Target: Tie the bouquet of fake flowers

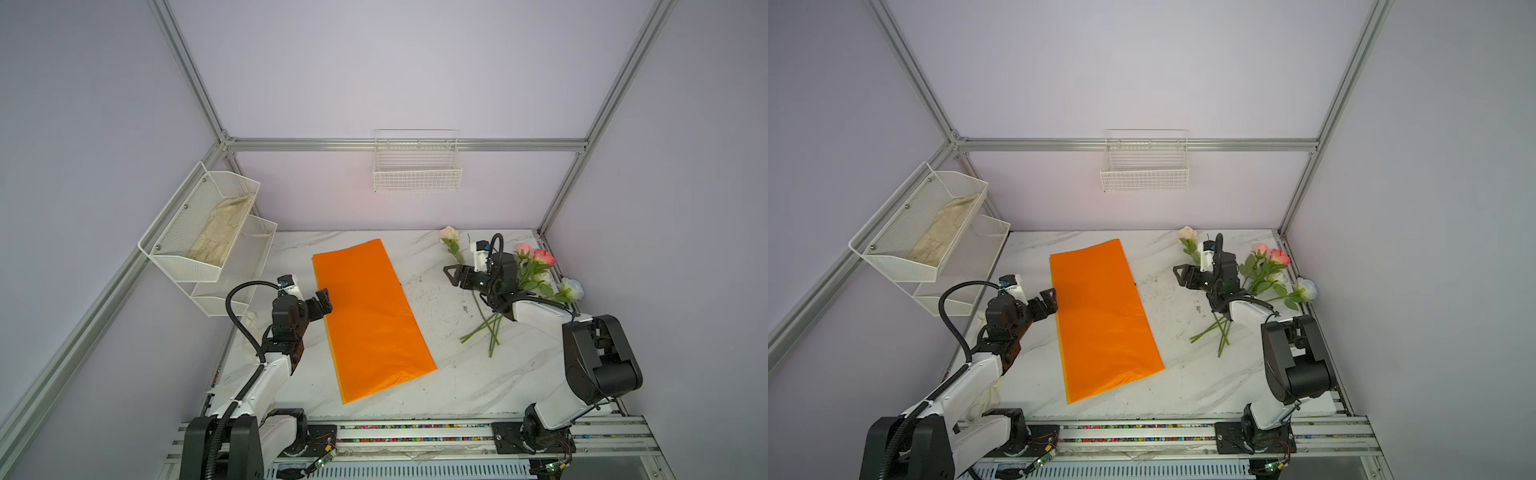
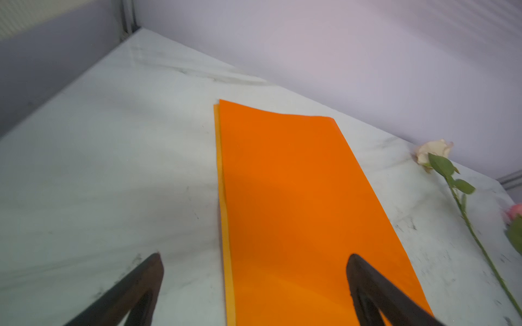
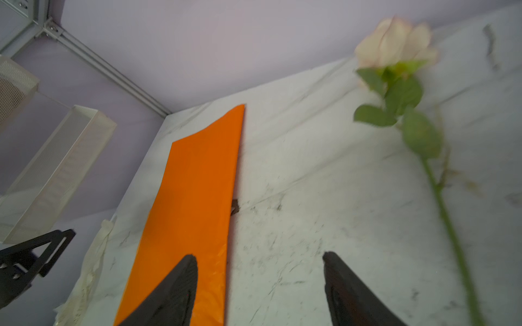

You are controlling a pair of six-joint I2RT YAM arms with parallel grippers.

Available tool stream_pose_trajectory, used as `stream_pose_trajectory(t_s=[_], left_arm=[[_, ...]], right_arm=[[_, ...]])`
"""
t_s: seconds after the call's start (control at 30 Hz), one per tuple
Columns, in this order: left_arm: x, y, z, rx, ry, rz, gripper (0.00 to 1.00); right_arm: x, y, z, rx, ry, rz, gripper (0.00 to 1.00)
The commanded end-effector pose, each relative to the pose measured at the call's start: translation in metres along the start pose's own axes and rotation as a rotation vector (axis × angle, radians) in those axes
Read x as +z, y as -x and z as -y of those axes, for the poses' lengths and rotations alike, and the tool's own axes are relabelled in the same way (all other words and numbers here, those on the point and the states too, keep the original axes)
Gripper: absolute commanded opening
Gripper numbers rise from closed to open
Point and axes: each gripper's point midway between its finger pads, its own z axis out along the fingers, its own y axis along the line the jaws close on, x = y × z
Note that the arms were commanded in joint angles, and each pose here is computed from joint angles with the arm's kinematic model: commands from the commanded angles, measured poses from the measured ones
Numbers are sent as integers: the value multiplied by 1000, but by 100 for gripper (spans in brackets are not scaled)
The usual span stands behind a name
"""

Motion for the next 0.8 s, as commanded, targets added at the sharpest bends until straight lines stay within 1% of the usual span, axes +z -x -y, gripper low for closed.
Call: stream_pose_trajectory(t_s=[0.0, 0.03, 0.1, 0.2, 0.3, 0.37, 0.47, 0.67, 0.77], left_arm=[[1, -14, 34, -126, -150, -170, 100], [2, -22, 28, -150, -112, -204, 100], [4, -38, 17, -186, -53, -264, 100], [4, -54, 14, -199, -35, -317, 100], [5, -60, 17, -195, -49, -348, 99], [6, -63, 19, -196, -57, -363, 95], [10, -67, 22, -199, -71, -394, 91], [16, -71, 28, -211, -100, -432, 86], [17, -73, 34, -206, -130, -444, 84]], right_arm=[[24, -39, -37, 53, 56, -148, 68], [33, -49, -42, 57, 54, -174, 65], [48, -65, -47, 65, 40, -218, 64], [66, -85, -54, 68, 25, -266, 64], [77, -101, -57, 46, 9, -318, 60], [81, -110, -57, 39, 5, -341, 54], [84, -118, -49, 49, -27, -352, 51], [88, -135, -38, 53, -40, -389, 44], [87, -145, -25, 46, -97, -418, 41]])
